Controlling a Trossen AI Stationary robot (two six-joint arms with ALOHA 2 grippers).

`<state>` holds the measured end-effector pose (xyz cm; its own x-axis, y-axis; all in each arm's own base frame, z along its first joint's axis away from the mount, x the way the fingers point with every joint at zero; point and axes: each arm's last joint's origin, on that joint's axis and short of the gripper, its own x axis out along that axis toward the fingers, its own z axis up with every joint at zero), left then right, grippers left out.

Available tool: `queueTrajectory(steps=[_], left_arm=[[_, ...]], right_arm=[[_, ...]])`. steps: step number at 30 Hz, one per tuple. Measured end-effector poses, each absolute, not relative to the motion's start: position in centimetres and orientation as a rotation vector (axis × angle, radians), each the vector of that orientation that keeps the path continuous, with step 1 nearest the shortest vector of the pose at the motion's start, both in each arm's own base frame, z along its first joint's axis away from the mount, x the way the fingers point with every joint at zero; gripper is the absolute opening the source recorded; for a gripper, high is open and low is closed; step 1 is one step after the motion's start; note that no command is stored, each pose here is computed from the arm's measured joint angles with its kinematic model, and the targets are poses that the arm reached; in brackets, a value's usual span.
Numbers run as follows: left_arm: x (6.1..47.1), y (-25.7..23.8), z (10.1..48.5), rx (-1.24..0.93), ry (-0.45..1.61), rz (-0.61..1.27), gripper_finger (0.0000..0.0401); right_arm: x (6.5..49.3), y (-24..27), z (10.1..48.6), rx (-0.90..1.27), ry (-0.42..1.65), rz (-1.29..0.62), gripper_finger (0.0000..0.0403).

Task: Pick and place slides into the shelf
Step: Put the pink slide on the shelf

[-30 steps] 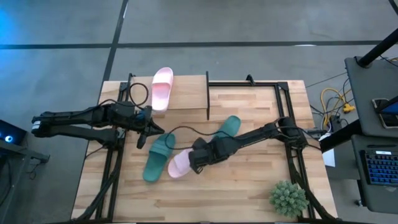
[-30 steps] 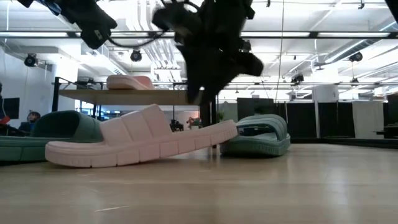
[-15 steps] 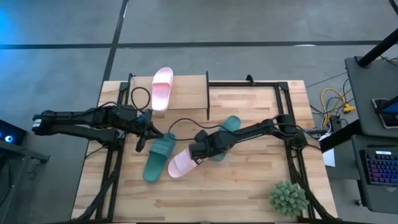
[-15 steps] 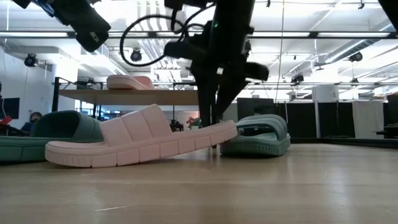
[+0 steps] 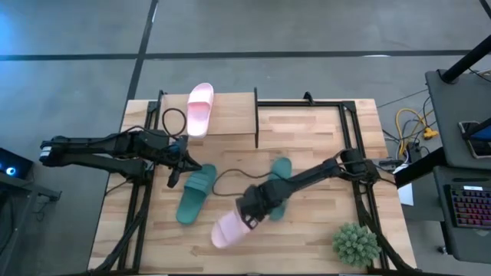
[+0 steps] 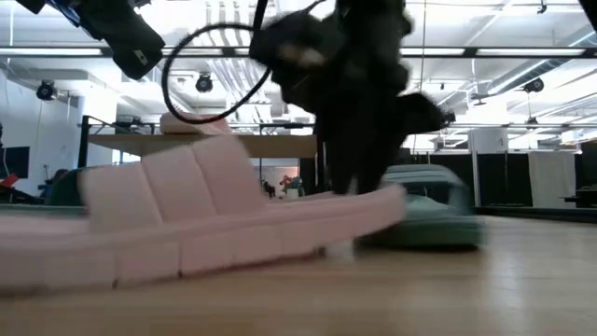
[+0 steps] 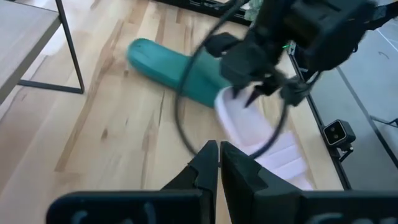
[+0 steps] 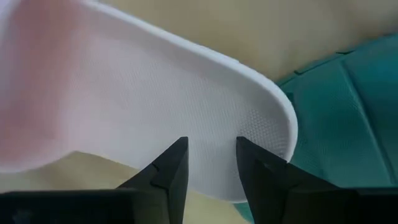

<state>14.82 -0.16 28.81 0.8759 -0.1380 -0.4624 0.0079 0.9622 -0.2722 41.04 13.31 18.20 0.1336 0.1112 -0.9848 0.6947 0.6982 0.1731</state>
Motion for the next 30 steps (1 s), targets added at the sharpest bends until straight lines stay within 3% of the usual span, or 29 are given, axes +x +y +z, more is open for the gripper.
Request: queueTrajectory(steps=[5, 11, 19, 30], left_arm=[[14.9, -0.2, 28.7, -0.269, 0.503, -0.076, 0.0004], [14.9, -0.3, 28.8, -0.292, 0.501, -0.079, 0.0004], [14.9, -1.4, 28.7, -0.293, 0.515, -0.144, 0.0004], [14.7, -3.4, 28.6, -0.336, 0.551, -0.224, 0.0004]], right_arm=[[40.5, 15.1, 18.2, 0.802, 1.473, -0.403, 0.0125], [40.8, 16.9, 19.0, 0.814, 1.373, -0.327, 0.0123], [41.0, 18.9, 21.8, 0.662, 1.256, -0.193, 0.0123], [40.5, 22.6, 21.0, 0.668, 1.171, -0.011, 0.0123]])
